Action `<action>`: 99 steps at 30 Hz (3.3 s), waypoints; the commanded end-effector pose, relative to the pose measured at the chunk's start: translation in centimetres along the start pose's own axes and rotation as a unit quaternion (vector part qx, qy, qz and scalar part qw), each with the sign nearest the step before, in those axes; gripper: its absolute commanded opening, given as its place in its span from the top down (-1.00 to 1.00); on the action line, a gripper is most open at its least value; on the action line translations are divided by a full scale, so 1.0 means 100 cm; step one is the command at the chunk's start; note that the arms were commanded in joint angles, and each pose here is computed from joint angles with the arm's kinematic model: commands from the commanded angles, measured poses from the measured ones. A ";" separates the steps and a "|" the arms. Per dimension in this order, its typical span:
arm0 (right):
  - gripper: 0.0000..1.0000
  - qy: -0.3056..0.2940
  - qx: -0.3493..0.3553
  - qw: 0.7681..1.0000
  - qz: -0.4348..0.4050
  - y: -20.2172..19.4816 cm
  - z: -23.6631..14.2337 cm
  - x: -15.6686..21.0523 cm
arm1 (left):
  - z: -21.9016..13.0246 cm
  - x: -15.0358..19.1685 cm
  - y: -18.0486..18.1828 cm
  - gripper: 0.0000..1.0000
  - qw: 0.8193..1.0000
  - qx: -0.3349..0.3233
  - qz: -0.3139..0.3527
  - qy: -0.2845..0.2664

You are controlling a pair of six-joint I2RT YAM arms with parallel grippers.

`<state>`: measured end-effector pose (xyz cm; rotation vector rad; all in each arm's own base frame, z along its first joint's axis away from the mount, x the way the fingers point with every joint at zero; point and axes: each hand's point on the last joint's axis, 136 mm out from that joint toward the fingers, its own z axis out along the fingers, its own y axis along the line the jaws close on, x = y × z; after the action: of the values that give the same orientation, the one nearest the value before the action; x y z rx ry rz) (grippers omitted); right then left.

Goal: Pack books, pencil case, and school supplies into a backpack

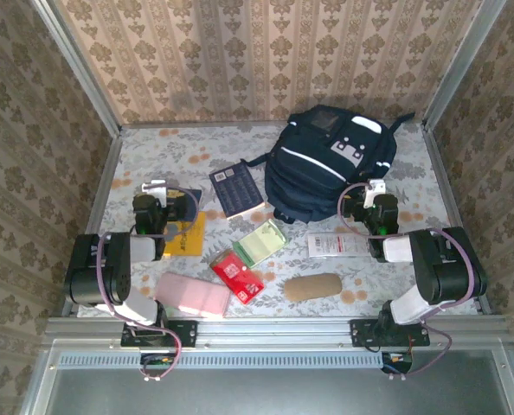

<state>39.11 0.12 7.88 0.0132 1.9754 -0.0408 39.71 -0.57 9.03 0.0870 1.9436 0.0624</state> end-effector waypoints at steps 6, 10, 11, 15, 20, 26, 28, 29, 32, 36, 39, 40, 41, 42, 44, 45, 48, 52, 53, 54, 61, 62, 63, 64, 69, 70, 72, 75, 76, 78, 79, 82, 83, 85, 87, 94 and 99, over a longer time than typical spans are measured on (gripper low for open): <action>-1.00 -0.038 -0.001 0.999 0.004 0.002 -0.002 -0.022 | 0.000 -0.004 0.000 -1.00 1.000 -0.004 0.011 -0.005; -1.00 -0.036 0.026 0.999 0.025 -0.011 -0.001 -0.022 | 0.001 -0.004 0.001 -1.00 1.000 0.006 0.005 -0.004; -1.00 -0.038 0.034 0.998 0.029 -0.014 -0.001 -0.022 | 0.001 -0.003 0.001 -1.00 1.000 0.006 0.005 -0.004; -1.00 -0.030 -0.001 0.999 0.013 -0.002 0.001 -0.022 | 0.001 -0.004 0.001 -1.00 1.000 0.006 0.005 -0.004; -1.00 -0.026 -0.007 0.999 0.018 -0.003 0.003 -0.021 | 0.001 -0.004 0.001 -1.00 1.000 0.004 0.006 -0.004; -1.00 -0.026 -0.007 0.999 0.018 -0.004 0.003 -0.021 | 0.001 -0.004 0.001 -1.00 1.000 0.003 0.006 -0.004; -1.00 -0.027 -0.007 0.999 0.018 -0.003 0.002 -0.021 | 0.001 -0.004 0.000 -1.00 1.000 0.003 0.006 -0.004; -1.00 -0.028 -0.008 0.999 0.019 -0.003 0.002 -0.021 | 0.000 -0.004 0.000 -1.00 1.000 0.002 0.006 -0.006; -1.00 -0.039 -0.014 0.999 0.015 0.000 -0.002 -0.026 | -0.008 -0.014 0.003 -1.00 1.000 -0.014 0.010 -0.021; -1.00 -0.043 -0.002 0.999 0.006 0.000 -0.027 -0.067 | -0.034 -0.046 0.005 -1.00 0.998 -0.043 0.024 -0.034; -1.00 -0.113 0.014 0.991 0.068 0.001 -0.059 -0.118 | -0.061 -0.089 0.007 -1.00 0.994 -0.065 -0.019 -0.090; -1.00 -0.138 0.000 0.988 0.075 0.010 -0.072 -0.134 | -0.073 -0.105 0.007 -1.00 0.991 -0.066 -0.039 -0.111; -1.00 -0.157 -0.014 0.985 0.070 0.022 -0.085 -0.148 | -0.084 -0.121 0.002 -1.00 0.988 -0.058 -0.049 -0.131; -1.00 -0.169 -0.029 0.984 0.056 0.036 -0.097 -0.159 | -0.092 -0.133 -0.007 -1.00 0.988 -0.044 -0.048 -0.141; -1.00 -0.179 -0.076 0.981 0.008 0.071 -0.118 -0.176 | -0.109 -0.160 -0.037 -1.00 0.990 0.015 -0.034 -0.133; -1.00 -0.174 -0.095 0.980 -0.005 0.084 -0.127 -0.182 | -0.117 -0.167 -0.053 -1.00 0.992 0.052 -0.028 -0.112; -1.00 -0.156 -0.145 0.976 -0.034 0.119 -0.154 -0.200 | -0.147 -0.182 -0.093 -1.00 0.990 0.128 -0.017 -0.061; -1.00 -0.125 -0.138 0.982 -0.037 0.133 -0.180 -0.223 | -0.195 -0.199 -0.127 -1.00 0.985 0.159 0.038 -0.061; -1.00 -0.107 -0.144 0.983 -0.023 0.135 -0.184 -0.226 | -0.203 -0.201 -0.129 -1.00 0.984 0.162 0.037 -0.062; -1.00 -0.089 -0.150 0.985 -0.011 0.135 -0.186 -0.226 | -0.205 -0.199 -0.122 -1.00 0.987 0.151 0.017 -0.051; -1.00 -0.015 -0.257 0.963 0.074 0.139 -0.200 -0.229 | -0.198 -0.161 -0.099 -1.00 0.976 0.140 -0.150 0.072; -1.00 -0.003 -0.254 0.963 0.085 0.134 -0.195 -0.228 | -0.195 -0.156 -0.103 -1.00 0.970 0.154 -0.166 0.095; -1.00 0.017 -0.263 0.960 0.091 0.134 -0.190 -0.224 | -0.191 -0.150 -0.105 -1.00 0.964 0.158 -0.181 0.114; -1.00 0.038 -0.263 0.959 0.097 0.132 -0.182 -0.220 | -0.188 -0.145 -0.112 -1.00 0.957 0.170 -0.191 0.134; -1.00 0.065 -0.196 0.972 0.108 0.128 -0.140 -0.204 | -0.179 -0.130 -0.128 -1.00 0.944 0.206 -0.178 0.185; -1.00 0.058 -0.199 0.974 0.089 0.130 -0.135 -0.205 | -0.181 -0.127 -0.133 -1.00 0.940 0.221 -0.175 0.194; -0.97 0.035 -0.213 0.973 0.082 0.134 -0.124 -0.206 | -0.188 -0.122 -0.143 -1.00 0.930 0.252 -0.174 0.202; -0.79 0.052 -0.259 0.959 0.098 0.152 -0.099 -0.207 | -0.199 -0.115 -0.159 -1.00 0.908 0.302 -0.188 0.221; -0.73 0.064 -0.280 0.953 0.094 0.163 -0.092 -0.205 | -0.202 -0.111 -0.162 -1.00 0.903 0.307 -0.190 0.234; -0.72 0.077 -0.294 0.948 0.093 0.175 -0.083 -0.201 | -0.208 -0.103 -0.168 -1.00 0.896 0.312 -0.188 0.254; -0.72 0.076 -0.296 0.948 0.095 0.175 -0.082 -0.202 | -0.211 -0.097 -0.172 -1.00 0.894 0.311 -0.182 0.268; -0.72 0.086 -0.284 0.950 0.098 0.175 -0.067 -0.190 | -0.213 -0.092 -0.178 -1.00 0.888 0.305 -0.185 0.290; -0.72 0.089 -0.277 0.952 0.099 0.174 -0.063 -0.188 | -0.211 -0.093 -0.181 -1.00 0.886 0.306 -0.189 0.293; -0.73 0.095 -0.255 0.957 0.103 0.168 -0.054 -0.182 | -0.207 -0.094 -0.185 -1.00 0.882 0.306 -0.199 0.297; -0.75 0.098 -0.245 0.958 0.110 0.165 -0.045 -0.179 | -0.200 -0.097 -0.192 -1.00 0.878 0.311 -0.211 0.297; -0.76 0.124 -0.221 0.958 0.133 0.153 -0.006 -0.174 | -0.163 -0.106 -0.220 -0.99 0.870 0.321 -0.219 0.304; -0.76 0.172 -0.247 0.951 0.073 0.161 0.014 -0.167 | -0.126 -0.104 -0.226 -0.97 0.856 0.319 -0.248 0.321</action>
<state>47.16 15.73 21.83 -0.0608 2.2485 0.5788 29.11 -23.32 20.02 0.0237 2.5669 -0.9389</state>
